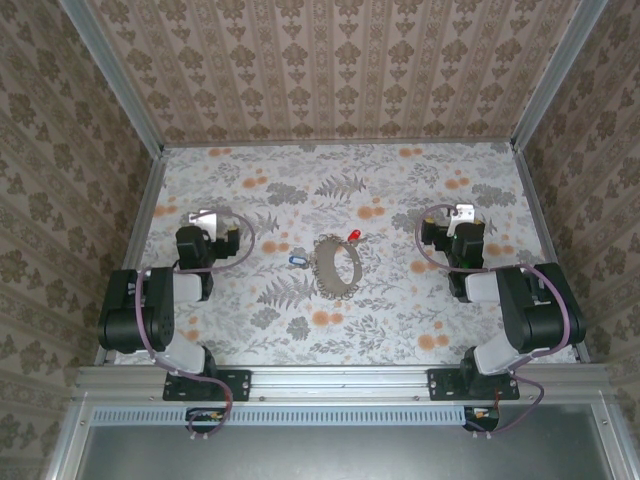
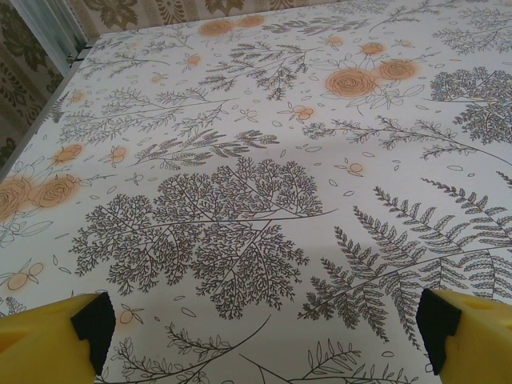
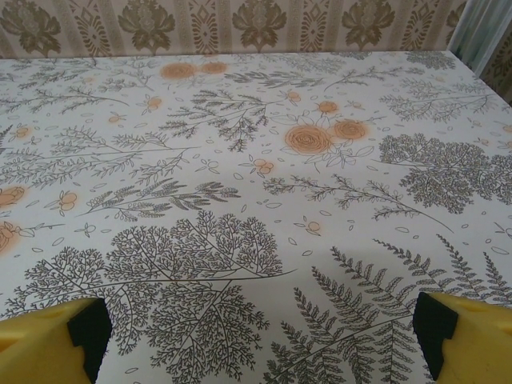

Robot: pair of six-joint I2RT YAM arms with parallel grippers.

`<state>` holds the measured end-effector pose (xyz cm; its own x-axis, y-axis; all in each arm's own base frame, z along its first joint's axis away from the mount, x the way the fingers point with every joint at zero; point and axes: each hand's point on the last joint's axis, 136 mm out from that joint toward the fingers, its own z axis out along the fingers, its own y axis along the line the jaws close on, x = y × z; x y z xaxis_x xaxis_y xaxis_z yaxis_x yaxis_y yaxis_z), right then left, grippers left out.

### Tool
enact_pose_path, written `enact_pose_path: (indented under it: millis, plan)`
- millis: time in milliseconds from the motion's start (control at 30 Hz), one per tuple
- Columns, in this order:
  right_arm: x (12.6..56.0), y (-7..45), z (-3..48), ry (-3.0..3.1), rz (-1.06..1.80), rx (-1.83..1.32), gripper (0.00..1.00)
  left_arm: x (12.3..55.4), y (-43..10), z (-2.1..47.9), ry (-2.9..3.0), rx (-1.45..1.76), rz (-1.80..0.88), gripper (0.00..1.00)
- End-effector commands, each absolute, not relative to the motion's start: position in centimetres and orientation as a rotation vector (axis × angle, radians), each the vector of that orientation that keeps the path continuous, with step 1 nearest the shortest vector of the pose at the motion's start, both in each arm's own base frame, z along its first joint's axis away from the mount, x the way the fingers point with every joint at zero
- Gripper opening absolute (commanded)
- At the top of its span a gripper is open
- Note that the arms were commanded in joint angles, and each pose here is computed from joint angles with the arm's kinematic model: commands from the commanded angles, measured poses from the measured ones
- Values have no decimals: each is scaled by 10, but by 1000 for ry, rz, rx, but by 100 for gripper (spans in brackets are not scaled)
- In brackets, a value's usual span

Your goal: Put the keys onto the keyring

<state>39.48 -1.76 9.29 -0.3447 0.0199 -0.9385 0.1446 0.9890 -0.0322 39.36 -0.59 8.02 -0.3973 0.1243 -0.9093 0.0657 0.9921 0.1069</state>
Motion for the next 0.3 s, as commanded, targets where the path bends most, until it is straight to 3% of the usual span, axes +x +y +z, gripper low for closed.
enact_pose_path:
  millis: [0, 267]
  plan:
    - [398, -15, 98, 1914, -101, 126, 100, 400, -7, 94, 1936, 116, 54, 100]
    - [398, -15, 100, 1904, -100, 123, 100, 400, -7, 94, 1935, 115, 54, 100]
